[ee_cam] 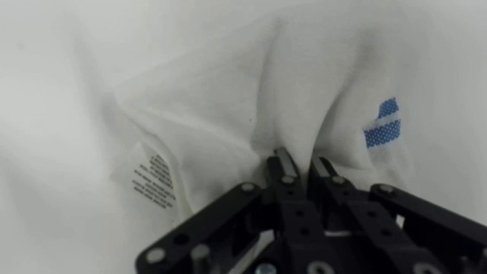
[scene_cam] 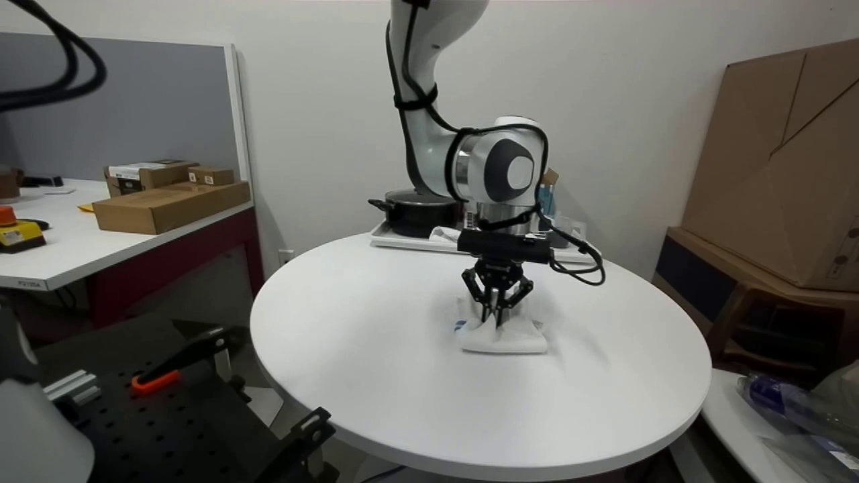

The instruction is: Wipe the table with the cloth

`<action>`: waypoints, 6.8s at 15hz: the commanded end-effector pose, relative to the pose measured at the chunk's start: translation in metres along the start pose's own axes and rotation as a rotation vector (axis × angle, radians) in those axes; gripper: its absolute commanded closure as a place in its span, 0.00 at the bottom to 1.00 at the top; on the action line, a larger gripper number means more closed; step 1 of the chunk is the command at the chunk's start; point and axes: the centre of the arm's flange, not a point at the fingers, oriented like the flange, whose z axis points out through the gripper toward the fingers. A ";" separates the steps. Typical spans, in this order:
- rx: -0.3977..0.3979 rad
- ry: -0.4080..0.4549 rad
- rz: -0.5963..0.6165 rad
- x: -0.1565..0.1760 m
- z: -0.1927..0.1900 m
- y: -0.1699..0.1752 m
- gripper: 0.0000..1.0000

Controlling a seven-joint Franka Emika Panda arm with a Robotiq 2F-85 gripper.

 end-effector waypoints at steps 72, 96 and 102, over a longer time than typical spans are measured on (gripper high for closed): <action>-0.057 -0.199 -0.795 -0.010 0.008 0.068 0.97; -0.006 -0.207 -1.075 -0.050 -0.015 -0.053 0.97; -0.073 -0.167 -0.882 -0.042 -0.038 0.038 0.97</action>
